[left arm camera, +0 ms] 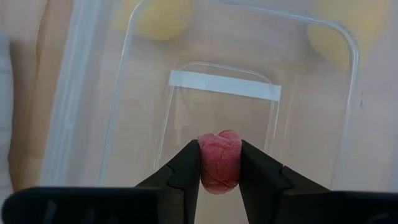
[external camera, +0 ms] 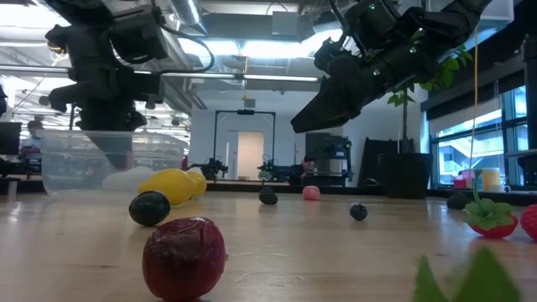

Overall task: Pick and placing Produce into tupperware
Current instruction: Put the bottom left pink peach into the transparent bin, then put the bottom pink peach into the transparent bin

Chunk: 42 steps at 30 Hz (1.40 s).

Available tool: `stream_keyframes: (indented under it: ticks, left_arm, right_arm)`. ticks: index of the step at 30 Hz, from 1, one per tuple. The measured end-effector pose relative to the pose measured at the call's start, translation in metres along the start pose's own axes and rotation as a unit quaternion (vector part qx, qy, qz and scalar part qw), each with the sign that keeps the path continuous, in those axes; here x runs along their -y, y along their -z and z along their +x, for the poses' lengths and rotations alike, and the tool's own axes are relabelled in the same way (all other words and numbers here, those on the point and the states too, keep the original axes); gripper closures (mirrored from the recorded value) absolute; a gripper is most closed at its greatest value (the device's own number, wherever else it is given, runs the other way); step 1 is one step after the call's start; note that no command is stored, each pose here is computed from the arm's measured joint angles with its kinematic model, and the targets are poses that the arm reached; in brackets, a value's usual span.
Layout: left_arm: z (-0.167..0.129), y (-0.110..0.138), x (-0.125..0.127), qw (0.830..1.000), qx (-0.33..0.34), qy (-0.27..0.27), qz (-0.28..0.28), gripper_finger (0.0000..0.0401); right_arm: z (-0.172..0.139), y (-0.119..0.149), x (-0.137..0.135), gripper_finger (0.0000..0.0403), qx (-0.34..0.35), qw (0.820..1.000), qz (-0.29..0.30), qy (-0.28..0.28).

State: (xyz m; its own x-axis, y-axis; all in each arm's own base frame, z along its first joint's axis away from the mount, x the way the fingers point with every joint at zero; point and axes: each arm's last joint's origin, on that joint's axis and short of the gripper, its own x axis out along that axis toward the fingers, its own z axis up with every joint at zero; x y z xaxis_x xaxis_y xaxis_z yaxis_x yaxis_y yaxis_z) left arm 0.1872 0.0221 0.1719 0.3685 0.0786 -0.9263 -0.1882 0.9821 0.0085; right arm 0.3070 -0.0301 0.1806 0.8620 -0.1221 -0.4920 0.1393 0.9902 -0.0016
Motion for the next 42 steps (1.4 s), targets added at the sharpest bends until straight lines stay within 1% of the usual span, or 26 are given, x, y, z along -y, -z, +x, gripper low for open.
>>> stream_keyframes:
  ticks: [5, 10, 20, 24, 28, 32, 36, 42]
  left_arm:
    - [0.0, 0.0, 0.0, 1.0, 0.0, -0.001, 0.0, 0.0286]
    - [0.0, 0.0, 0.0, 1.0, 0.0, -0.001, -0.001, 0.0274]
    - [-0.003, -0.002, 0.0, 1.0, -0.003, -0.001, 0.0, 0.0287]
    - [-0.019, -0.014, 0.002, 1.0, 0.02, 0.002, 0.004, 0.0294]
    - [-0.042, -0.028, 0.005, 0.999, 0.044, 0.007, 0.009, 0.0301]
    - [-0.064, -0.035, 0.011, 0.998, 0.056, 0.015, 0.02, 0.0308]
    - [-0.075, -0.035, 0.024, 0.996, 0.064, 0.043, 0.035, 0.0315]
    - [-0.078, -0.028, 0.05, 0.995, 0.05, 0.081, 0.007, 0.0324]
  right_arm:
    - [0.0, 0.0, 0.0, 0.0163, 0.0, 1.0, 0.0, 0.0]
    - [0.0, 0.0, 0.0, 0.0163, 0.0, 1.0, 0.0, 0.0]
    - [0.0, 0.0, 0.0, 0.0163, 0.0, 1.0, 0.0, 0.0]
    - [0.0, 0.0, 0.0, 0.0163, 0.0, 1.0, 0.0, 0.0]
    - [0.0, 0.0, 0.0, 0.0163, 0.0, 1.0, 0.0, 0.0]
    - [0.0, 0.0, 0.0, 0.0163, 0.0, 1.0, 0.0, 0.0]
    - [0.0, 0.0, 0.0, 0.0163, -0.001, 1.0, 0.0, 0.0]
    - [0.0, 0.001, 0.0, 0.0163, -0.003, 1.0, 0.0, 0.0]
